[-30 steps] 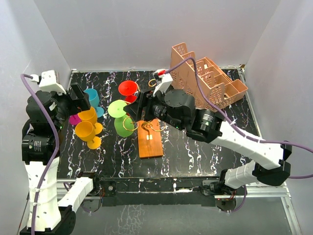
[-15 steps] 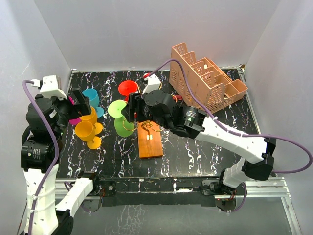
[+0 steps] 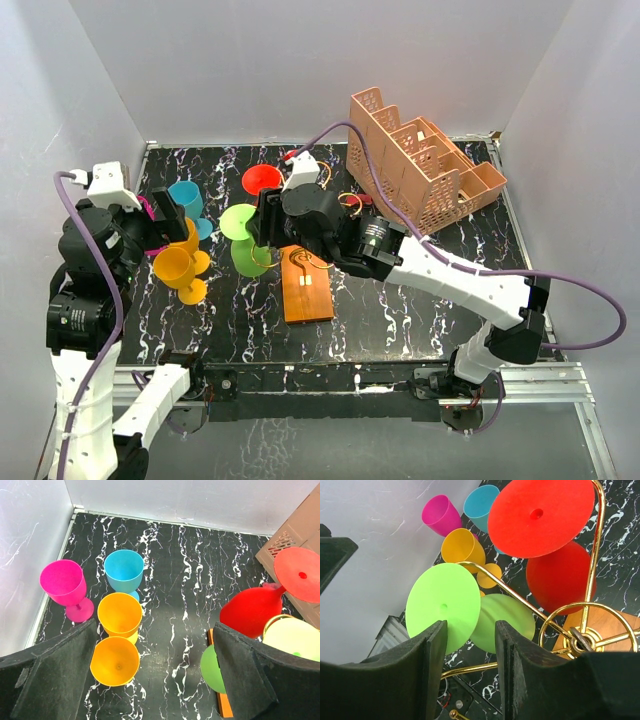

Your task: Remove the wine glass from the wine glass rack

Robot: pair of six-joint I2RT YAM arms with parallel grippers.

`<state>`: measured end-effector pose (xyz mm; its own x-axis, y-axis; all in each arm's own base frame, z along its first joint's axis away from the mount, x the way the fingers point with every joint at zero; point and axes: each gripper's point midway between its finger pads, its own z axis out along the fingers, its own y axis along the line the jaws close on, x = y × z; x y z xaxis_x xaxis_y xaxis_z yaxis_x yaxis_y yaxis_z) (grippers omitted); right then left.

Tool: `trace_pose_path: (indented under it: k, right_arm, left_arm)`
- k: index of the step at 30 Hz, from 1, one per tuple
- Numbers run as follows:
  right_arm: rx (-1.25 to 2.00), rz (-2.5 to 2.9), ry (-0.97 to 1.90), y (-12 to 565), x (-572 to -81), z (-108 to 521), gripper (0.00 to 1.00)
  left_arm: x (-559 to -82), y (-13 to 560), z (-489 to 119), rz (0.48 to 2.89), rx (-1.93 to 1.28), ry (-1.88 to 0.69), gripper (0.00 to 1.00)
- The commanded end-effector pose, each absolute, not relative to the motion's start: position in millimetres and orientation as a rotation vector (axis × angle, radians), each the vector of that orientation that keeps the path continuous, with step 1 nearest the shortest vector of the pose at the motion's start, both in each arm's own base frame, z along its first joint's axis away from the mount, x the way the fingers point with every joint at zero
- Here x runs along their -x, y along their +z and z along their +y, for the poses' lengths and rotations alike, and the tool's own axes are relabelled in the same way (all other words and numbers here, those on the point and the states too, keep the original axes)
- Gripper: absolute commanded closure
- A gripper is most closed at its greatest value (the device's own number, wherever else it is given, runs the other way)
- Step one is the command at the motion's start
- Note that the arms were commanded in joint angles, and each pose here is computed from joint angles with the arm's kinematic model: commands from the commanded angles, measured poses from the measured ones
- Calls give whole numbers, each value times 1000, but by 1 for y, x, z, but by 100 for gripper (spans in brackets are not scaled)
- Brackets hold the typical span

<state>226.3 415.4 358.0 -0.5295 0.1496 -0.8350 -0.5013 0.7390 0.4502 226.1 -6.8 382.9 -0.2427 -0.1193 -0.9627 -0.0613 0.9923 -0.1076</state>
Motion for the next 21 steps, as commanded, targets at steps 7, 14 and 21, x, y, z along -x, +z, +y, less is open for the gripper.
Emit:
trace_pose_path:
  k: [7, 14, 21]
  right_arm:
    - [221, 1841, 916, 399, -234, 426, 55]
    - [212, 1832, 915, 398, -237, 430, 55]
    - [193, 1818, 930, 400, -238, 431, 64]
  left_arm:
    - [-223, 384, -5, 1790, 119, -38, 3]
    - [-221, 384, -6, 1791, 116, -40, 3]
    - [-220, 383, -5, 1792, 117, -38, 3]
